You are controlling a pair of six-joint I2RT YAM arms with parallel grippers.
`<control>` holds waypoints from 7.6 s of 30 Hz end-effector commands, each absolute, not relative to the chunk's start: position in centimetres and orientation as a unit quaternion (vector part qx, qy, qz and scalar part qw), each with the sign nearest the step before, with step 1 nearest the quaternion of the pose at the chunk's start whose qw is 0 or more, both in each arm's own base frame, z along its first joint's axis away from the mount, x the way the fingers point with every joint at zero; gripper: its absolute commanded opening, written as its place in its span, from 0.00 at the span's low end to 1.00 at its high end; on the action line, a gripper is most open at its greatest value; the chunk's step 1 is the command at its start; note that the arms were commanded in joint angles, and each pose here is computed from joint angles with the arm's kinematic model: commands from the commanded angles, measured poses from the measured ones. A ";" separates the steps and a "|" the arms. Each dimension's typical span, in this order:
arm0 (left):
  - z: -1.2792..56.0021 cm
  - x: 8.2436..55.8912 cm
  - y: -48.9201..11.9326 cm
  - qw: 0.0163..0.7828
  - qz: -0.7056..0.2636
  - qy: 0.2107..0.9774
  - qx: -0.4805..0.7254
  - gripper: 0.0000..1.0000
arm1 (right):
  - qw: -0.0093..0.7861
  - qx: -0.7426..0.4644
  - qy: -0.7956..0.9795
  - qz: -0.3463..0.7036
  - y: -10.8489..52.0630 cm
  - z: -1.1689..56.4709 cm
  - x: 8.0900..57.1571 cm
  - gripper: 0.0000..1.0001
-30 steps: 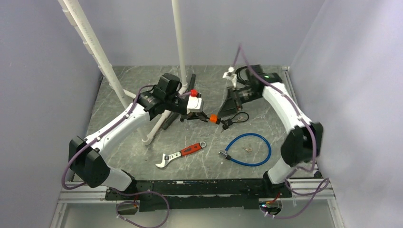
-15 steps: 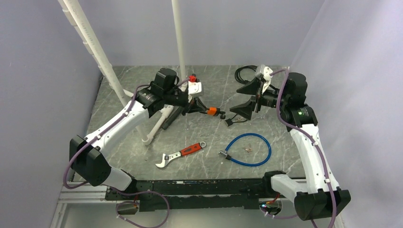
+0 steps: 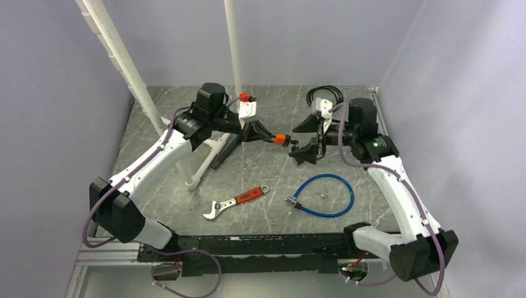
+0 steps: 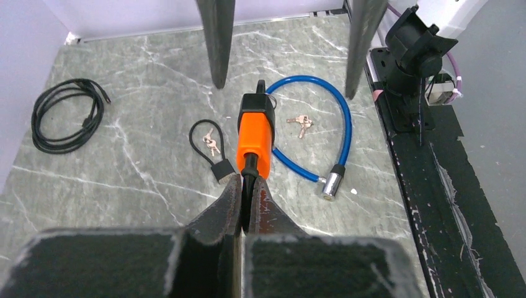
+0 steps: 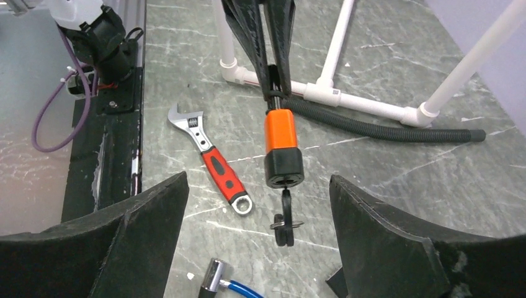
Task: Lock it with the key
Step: Lock the lock.
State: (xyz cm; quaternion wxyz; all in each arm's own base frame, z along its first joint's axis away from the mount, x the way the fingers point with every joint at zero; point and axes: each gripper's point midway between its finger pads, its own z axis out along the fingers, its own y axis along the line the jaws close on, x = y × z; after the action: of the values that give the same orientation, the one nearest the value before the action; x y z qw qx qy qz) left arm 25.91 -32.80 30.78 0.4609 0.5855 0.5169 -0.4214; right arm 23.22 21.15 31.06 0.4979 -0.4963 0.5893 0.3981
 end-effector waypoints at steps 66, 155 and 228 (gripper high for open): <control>32.0 25.5 -32.2 0.415 -0.442 0.493 0.625 0.33 | 0.503 -0.546 0.542 0.394 23.2 31.4 26.1 0.00; 35.0 27.0 -33.9 0.411 -0.500 0.516 0.561 0.44 | 0.491 -0.514 0.550 0.438 22.6 31.5 25.2 0.00; 32.7 27.1 -34.8 0.379 -0.511 0.523 0.567 0.00 | 0.415 -0.505 0.613 0.443 19.5 28.3 26.4 0.26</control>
State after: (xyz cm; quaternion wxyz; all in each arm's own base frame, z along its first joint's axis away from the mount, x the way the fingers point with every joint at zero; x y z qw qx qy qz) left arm 27.73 -34.28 28.78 0.3398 0.5410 0.5875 -0.4966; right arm 25.95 19.15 27.19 0.3953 -0.4880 0.6323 0.4536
